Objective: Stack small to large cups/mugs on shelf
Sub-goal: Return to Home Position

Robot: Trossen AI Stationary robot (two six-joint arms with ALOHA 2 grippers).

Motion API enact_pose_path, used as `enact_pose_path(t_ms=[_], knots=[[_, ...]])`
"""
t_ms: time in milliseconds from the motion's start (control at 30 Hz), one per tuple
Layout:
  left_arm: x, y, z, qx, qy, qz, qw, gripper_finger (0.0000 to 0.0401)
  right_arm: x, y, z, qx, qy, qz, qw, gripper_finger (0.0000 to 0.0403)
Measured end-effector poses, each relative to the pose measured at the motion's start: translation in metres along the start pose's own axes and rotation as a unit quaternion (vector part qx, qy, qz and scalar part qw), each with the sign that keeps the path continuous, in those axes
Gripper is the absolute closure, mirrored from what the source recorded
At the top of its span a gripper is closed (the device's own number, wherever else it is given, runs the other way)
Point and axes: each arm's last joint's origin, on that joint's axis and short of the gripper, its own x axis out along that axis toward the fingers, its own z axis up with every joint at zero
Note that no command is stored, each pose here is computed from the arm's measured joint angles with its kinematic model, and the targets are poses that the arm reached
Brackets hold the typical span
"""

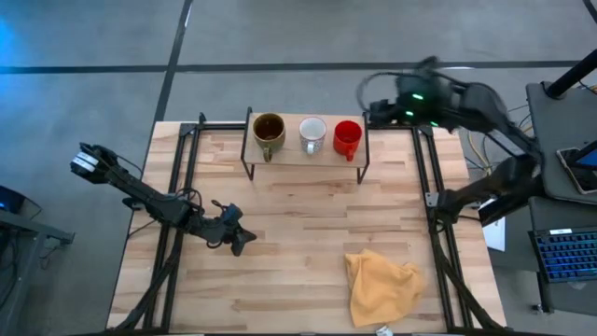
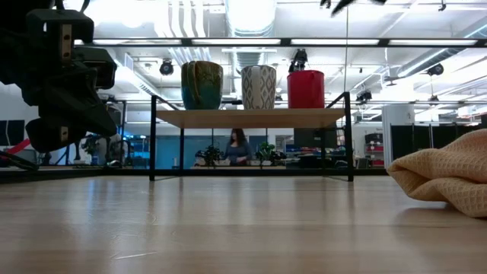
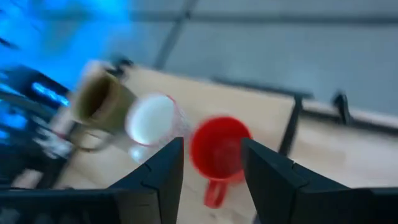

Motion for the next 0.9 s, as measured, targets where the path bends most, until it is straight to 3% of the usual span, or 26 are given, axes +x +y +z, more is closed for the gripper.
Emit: enact_pose_path(t_ms=[100,300,500,600,767,900], knots=[[0.0,0.0,0.0,-0.003,0.0,0.0,1.0,0.0401,-0.036,-0.003,-0.008,-0.003,-0.042,0.037,0.998,0.025],[0.0,0.0,0.0,-0.004,-0.001,-0.002,1.0,0.0401,-0.077,-0.01,-0.026,0.034,-0.014,0.119,0.992,0.025],[0.0,-0.001,0.001,-0.006,-0.003,-0.007,1.0,0.0401,-0.078,0.028,-0.052,-0.12,-0.035,0.217,0.968,0.0257],[0.0,-0.003,0.001,-0.01,-0.007,-0.017,1.0,0.0401,-0.066,0.05,-0.076,-0.193,0.01,0.266,0.945,0.0263],[0.0,-0.005,0.002,-0.013,-0.009,-0.026,1.0,0.0401,-0.057,0.065,-0.119,-0.234,0.053,0.282,0.929,0.0269],[0.0,-0.005,0.002,-0.012,-0.007,-0.026,1.0,0.0401,-0.064,0.049,-0.148,-0.244,-0.014,0.257,0.935,0.0266]])
